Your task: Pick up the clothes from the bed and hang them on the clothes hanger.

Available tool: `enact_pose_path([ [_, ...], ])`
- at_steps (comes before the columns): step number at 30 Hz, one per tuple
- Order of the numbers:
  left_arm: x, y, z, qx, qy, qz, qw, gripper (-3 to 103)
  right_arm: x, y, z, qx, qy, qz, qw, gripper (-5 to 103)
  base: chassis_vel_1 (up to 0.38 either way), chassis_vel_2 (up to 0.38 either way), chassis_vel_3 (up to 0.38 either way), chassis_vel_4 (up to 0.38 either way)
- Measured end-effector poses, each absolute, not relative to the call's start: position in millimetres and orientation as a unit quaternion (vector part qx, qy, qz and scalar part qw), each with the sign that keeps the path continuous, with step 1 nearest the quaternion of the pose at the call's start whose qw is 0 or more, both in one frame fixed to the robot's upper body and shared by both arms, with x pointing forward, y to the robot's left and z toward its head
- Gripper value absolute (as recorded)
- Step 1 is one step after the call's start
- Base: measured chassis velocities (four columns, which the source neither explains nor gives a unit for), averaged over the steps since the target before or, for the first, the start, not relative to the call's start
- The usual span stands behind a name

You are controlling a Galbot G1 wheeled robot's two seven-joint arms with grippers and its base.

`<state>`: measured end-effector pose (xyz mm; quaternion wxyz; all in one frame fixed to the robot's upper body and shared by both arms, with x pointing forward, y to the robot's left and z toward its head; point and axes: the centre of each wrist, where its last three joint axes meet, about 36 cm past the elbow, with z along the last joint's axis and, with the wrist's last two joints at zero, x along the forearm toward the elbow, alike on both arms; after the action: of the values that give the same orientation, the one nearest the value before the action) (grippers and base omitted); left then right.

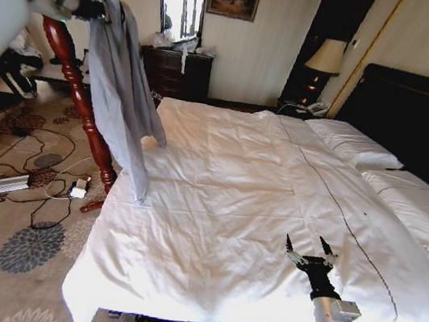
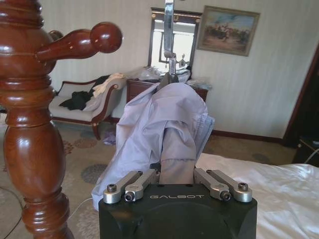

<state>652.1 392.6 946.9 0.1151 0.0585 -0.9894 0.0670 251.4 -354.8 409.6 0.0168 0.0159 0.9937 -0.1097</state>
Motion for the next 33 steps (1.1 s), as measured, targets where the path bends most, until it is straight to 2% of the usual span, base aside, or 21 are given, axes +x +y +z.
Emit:
enact_pose_path([
  [19, 655.3, 445.6, 930.9, 0.111, -0.982, 0.092, 0.123, 16, 251.3, -354.8, 409.6, 0.016, 0.994, -0.11, 0.017, 100, 0.0, 0.0, 0.0, 0.0],
  [33, 652.0, 438.1, 917.7, 0.104, -0.983, 0.082, 0.126, 16, 251.4, -354.8, 409.6, 0.016, 0.994, -0.11, 0.017, 100, 0.0, 0.0, 0.0, 0.0],
])
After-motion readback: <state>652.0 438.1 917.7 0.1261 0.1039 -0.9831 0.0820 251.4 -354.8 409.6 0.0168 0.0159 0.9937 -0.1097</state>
